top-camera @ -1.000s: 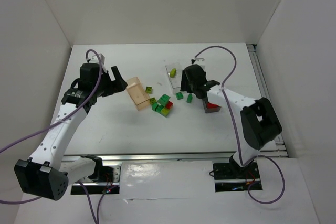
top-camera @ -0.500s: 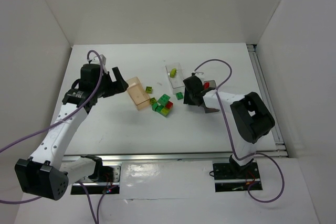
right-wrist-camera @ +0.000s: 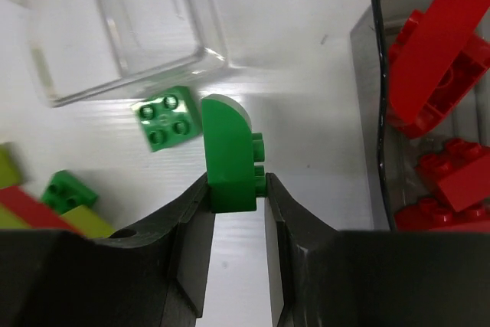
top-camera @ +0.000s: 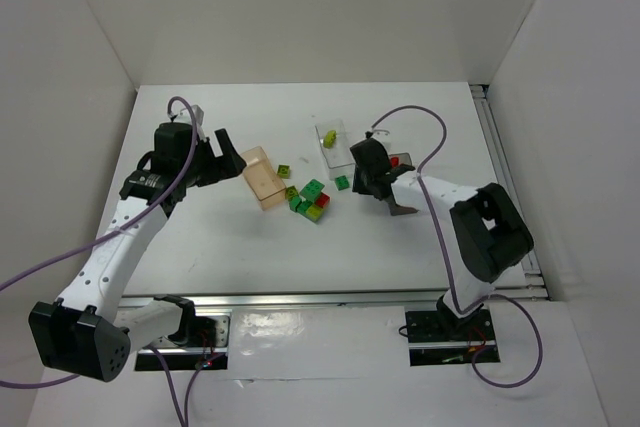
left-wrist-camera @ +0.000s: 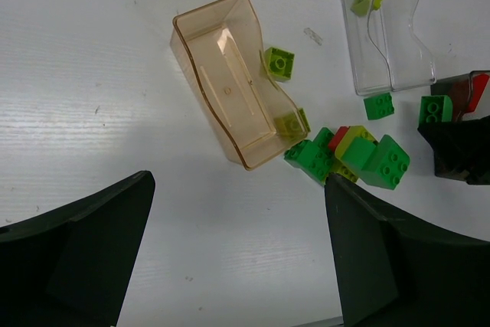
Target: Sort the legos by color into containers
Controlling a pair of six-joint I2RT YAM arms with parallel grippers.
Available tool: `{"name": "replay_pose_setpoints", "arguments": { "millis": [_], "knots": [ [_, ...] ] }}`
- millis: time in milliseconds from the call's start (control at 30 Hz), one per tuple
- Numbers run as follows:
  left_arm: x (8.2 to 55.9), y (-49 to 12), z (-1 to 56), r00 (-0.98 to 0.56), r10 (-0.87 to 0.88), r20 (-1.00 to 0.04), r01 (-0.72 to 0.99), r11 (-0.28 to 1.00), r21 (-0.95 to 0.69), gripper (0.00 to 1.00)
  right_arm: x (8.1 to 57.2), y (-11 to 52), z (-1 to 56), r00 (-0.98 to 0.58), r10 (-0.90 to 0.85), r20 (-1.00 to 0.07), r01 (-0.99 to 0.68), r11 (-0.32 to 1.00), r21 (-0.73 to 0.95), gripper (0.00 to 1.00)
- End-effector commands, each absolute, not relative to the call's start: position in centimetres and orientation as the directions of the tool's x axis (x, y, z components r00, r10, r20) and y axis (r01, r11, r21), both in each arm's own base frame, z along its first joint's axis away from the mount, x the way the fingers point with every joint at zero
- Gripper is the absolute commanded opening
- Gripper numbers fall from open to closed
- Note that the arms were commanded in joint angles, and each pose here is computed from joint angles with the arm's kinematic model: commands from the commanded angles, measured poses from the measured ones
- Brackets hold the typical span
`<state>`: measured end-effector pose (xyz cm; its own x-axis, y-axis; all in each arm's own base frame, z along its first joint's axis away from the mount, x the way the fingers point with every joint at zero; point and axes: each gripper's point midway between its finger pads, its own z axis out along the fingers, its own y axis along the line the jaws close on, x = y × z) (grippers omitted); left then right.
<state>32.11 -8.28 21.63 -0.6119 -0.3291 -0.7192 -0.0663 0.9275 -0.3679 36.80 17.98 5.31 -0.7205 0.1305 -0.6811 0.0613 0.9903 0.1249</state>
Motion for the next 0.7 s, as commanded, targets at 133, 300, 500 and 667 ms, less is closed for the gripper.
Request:
{"name": "replay_pose_setpoints", "arguments": {
  "millis": [133,300,500,667],
  "knots": [
    [32.9,-7.1,22.8,-0.561,-0.336,-0.757,-0.110,0.936,-0.334,1.00,36.5,23.6,15.9,-0.576,0.109,-0.810,-0.102,0.974,0.204,0.30],
    [32.5,-4.9,22.0,-0.546,-0.412,-0.730,-0.284,0.910,-0.302,1.00,37.0,30.6,19.1,-0.533,0.054,-0.844,-0.273,0.934,0.232,0.30],
    [30.9,-1.5,23.2,-0.445,-0.482,-0.755,-0.463,0.845,-0.267,1.00,38.5,39.1,18.9,-0.526,-0.038,-0.849,-0.423,0.878,0.223,0.30],
    [29.5,0.1,25.1,-0.366,-0.503,-0.783,-0.486,0.821,-0.300,1.00,38.7,43.9,17.2,-0.547,-0.090,-0.832,-0.497,0.835,0.236,0.30]
  ]
}}
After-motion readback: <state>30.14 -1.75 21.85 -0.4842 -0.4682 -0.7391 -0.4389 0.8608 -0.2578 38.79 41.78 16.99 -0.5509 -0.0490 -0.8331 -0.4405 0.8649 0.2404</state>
